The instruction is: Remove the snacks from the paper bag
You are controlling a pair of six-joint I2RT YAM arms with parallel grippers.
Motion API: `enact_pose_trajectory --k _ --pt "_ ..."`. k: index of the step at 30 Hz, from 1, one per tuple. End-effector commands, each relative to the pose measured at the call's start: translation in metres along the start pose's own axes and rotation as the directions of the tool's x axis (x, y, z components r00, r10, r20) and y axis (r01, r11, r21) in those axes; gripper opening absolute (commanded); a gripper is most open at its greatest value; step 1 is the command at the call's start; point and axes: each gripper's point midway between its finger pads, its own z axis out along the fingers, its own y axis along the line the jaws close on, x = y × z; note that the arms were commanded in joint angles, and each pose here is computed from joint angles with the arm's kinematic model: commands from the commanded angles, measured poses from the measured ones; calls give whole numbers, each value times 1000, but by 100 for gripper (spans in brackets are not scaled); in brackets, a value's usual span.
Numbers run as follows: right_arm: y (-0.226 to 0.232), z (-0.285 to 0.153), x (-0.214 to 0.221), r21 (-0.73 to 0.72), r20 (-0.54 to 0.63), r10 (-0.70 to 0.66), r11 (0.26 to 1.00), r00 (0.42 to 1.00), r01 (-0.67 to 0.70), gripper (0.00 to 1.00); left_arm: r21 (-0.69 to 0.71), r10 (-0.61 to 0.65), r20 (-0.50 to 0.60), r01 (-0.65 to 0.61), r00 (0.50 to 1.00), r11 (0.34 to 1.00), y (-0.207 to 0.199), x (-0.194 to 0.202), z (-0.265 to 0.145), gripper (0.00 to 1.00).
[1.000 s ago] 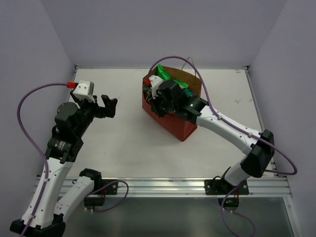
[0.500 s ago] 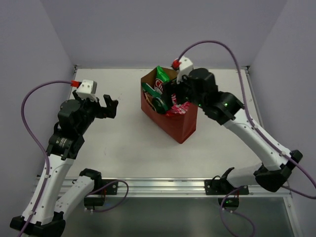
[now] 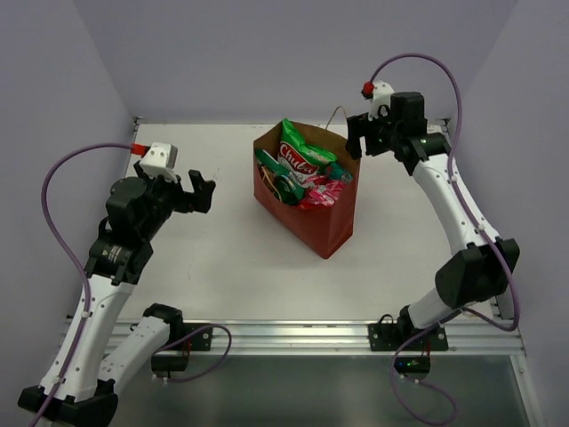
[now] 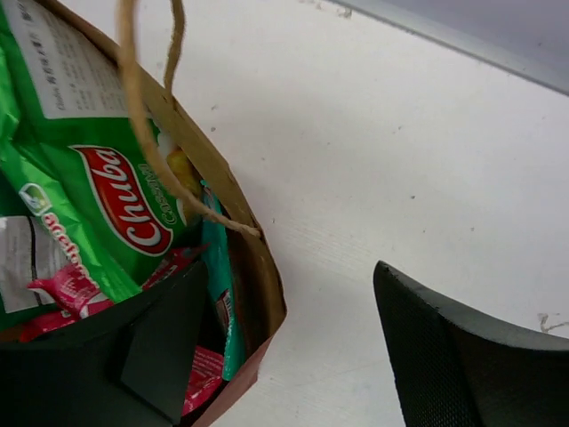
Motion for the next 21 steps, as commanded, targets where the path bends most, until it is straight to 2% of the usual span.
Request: enact_pose_trajectory --k 1,8,12,15,16,20,21 --pt "8 5 -16 -103 47 -42 994 998 47 77 28 4 36 -5 999 1000 -7 -16 -2 100" --pt "16 35 9 -191 -19 -38 981 999 34 67 58 4 15 -5 1000 998 -11 -13 4 100" --pt "20 43 21 -215 -40 -34 976 999 25 55 92 -2 5 1 1000 996 -18 -15 7 100" --pt "21 42 23 -221 -43 -33 975 999 23 41 105 -12 8 11 1000 994 -21 -22 9 100" --pt "22 41 24 -224 -50 -33 974 998 21 28 113 -22 20 19 1000 993 -24 -29 8 100" --pt "23 24 20 -210 -38 -33 977 999 25 3 173 -63 7 61 998 983 -38 -39 15 100" --pt "24 13 16 -201 -19 -38 979 999 33 0 201 -76 0 74 997 977 -44 -40 16 100"
